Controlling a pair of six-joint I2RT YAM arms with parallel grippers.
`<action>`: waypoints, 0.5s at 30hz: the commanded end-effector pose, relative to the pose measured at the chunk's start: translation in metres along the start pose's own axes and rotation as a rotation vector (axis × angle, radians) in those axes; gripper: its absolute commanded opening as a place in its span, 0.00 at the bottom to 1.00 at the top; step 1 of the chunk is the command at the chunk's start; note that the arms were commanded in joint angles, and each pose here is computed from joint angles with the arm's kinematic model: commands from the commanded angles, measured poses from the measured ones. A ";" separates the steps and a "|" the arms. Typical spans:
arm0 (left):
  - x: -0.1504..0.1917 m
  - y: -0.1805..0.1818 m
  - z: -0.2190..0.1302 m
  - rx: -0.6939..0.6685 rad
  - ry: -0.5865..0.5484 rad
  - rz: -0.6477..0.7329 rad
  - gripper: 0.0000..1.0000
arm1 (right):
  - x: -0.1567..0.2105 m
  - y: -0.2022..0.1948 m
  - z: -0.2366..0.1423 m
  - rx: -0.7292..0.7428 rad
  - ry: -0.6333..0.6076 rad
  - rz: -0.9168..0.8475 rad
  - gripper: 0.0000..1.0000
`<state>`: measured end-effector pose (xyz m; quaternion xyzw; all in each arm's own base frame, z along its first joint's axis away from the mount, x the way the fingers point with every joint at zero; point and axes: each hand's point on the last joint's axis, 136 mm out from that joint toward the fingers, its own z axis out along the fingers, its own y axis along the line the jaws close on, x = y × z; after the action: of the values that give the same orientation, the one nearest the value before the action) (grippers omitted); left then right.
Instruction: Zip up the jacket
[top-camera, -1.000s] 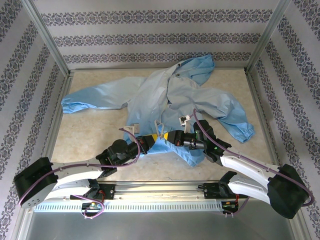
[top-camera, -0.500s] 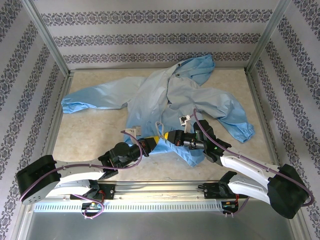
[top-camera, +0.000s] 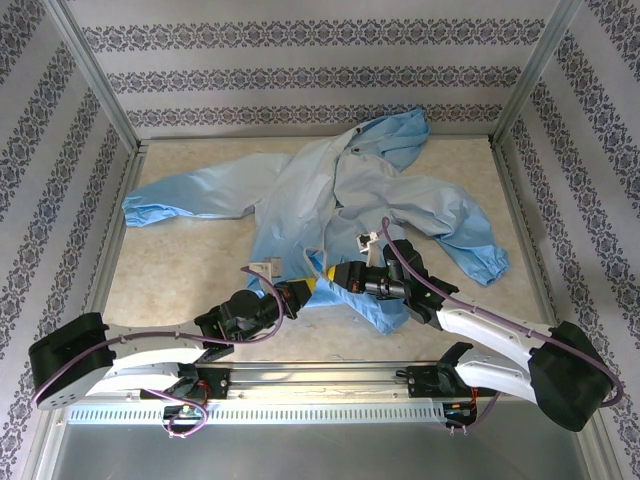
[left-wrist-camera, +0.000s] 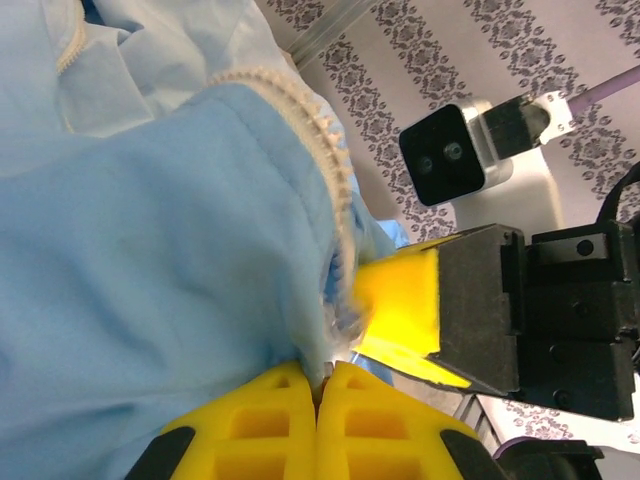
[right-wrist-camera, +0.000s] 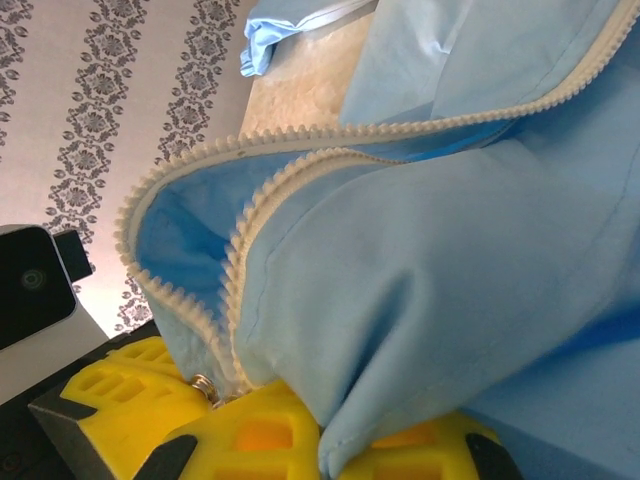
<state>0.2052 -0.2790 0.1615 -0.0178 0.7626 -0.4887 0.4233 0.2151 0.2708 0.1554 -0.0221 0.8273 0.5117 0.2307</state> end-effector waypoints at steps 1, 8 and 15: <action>0.008 0.009 -0.002 -0.042 0.041 0.041 0.00 | -0.010 0.018 0.000 -0.080 -0.035 -0.033 0.00; 0.003 0.005 0.001 -0.029 0.052 0.041 0.00 | 0.000 0.021 0.002 -0.122 0.013 -0.046 0.00; 0.004 0.062 -0.019 -0.308 0.190 0.032 0.00 | 0.037 -0.033 0.009 0.094 0.195 0.032 0.00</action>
<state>0.2173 -0.2546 0.1389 -0.0245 0.8184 -0.4207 0.3908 0.2066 0.2762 0.1374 -0.0388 0.8379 0.5094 0.1919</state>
